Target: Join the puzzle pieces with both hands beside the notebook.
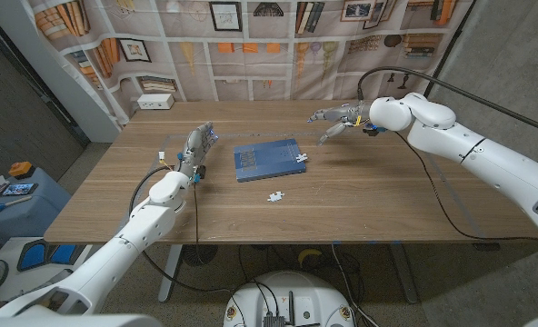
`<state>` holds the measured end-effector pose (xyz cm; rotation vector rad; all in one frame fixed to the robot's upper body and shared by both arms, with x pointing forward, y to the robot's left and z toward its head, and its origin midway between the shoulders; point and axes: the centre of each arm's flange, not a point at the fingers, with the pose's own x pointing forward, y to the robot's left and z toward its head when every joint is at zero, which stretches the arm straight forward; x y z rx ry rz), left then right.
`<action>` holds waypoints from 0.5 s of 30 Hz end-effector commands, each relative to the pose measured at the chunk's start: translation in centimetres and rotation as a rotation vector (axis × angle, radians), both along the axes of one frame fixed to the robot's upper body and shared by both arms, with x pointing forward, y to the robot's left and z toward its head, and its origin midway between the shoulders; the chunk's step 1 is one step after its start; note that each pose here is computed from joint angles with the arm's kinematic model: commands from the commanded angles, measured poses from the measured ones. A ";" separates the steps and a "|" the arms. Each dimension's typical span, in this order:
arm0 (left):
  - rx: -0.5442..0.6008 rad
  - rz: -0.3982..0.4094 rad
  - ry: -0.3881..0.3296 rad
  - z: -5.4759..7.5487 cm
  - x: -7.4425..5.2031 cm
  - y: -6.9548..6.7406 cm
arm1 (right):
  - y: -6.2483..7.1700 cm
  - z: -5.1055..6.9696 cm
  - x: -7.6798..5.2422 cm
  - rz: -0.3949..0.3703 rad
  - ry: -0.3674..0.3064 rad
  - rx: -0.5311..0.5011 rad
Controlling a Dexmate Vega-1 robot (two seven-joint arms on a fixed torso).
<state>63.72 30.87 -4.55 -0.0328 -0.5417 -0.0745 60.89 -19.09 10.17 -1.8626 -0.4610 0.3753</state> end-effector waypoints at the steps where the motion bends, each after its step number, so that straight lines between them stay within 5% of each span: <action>1: -0.006 0.004 -0.003 -0.2 -0.1 0.0 | 0.9 -0.5 0.3 -0.014 -0.017 -0.087; 15: -0.010 0.006 0.008 -0.6 -0.3 0.0 | 1.8 -1.7 1.0 -0.046 0.003 -0.166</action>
